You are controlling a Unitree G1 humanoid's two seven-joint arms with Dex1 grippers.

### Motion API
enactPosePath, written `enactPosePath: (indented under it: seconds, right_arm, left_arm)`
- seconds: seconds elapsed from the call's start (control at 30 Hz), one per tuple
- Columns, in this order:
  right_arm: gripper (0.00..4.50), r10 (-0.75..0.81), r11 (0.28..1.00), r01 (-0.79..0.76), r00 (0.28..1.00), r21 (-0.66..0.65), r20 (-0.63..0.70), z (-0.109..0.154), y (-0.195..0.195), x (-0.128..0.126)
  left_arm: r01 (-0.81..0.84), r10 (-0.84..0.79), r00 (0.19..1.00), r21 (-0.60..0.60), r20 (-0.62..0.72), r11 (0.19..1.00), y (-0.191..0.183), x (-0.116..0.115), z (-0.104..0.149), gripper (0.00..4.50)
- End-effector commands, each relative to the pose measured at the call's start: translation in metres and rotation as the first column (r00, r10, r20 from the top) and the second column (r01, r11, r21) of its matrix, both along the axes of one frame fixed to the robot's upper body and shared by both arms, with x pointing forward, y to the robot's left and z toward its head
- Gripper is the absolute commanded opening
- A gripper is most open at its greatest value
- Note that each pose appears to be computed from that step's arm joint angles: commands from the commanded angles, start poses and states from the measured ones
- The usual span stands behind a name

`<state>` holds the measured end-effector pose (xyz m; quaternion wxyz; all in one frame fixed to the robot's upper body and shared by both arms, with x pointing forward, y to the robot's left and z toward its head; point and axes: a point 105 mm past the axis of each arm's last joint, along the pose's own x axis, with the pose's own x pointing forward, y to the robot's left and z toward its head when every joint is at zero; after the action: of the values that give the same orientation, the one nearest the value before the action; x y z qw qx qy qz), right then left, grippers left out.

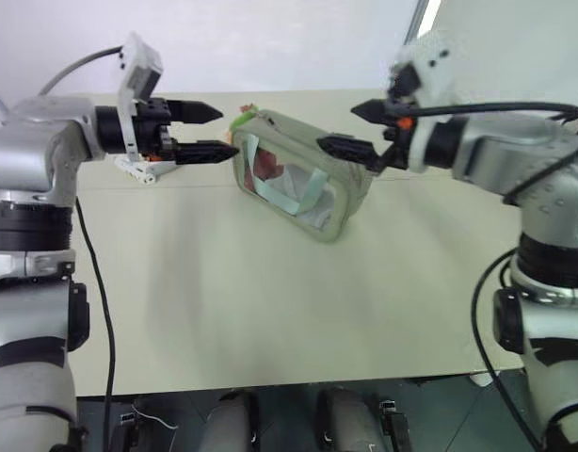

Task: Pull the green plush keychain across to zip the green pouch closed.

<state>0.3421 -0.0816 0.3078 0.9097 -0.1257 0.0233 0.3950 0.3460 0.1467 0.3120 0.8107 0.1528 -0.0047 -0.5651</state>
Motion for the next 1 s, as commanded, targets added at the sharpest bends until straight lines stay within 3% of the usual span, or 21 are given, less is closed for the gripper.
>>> enactPosePath:
  seconds: [0.03,0.23,0.4,0.5,0.73,0.83,1.0]
  right_arm:
    - [4.5,0.008,1.0,-0.006,0.998,-0.025,0.058,0.006,0.012,0.007]
    - [4.5,-0.011,0.994,0.013,1.0,-0.105,0.02,-0.03,0.027,0.033]
    - [4.5,0.027,0.99,-0.026,1.0,-0.136,0.011,-0.038,0.036,0.037]
    - [3.68,0.037,0.987,-0.033,0.999,-0.159,0.026,-0.04,0.038,0.039]
    - [0.2,0.077,0.98,-0.063,0.995,-0.189,0.069,-0.035,0.041,0.039]
    - [0.04,0.154,0.955,-0.111,0.978,-0.274,0.139,-0.035,0.043,0.034]
    - [0.04,0.401,0.877,-0.262,0.86,-0.403,0.314,-0.011,0.047,0.011]
  left_arm:
    - [0.024,-0.024,0.999,-0.002,0.038,1.0,-0.004,-0.011,0.012,4.47]
    - [-0.02,0.02,0.999,0.008,0.046,1.0,0.001,-0.013,0.005,4.47]
    - [-0.042,0.042,0.998,0.009,0.048,0.999,0.004,-0.017,0.003,4.47]
    - [-0.062,0.061,0.997,0.009,0.056,0.998,0.005,-0.016,0.003,4.5]
    - [-0.077,0.077,0.995,-0.001,0.062,0.997,0.006,-0.016,0.005,4.5]
    - [-0.096,0.096,0.993,-0.004,0.074,0.995,0.01,-0.015,0.009,4.5]
    - [-0.18,0.189,0.978,-0.101,0.088,0.978,0.037,-0.013,0.04,4.5]
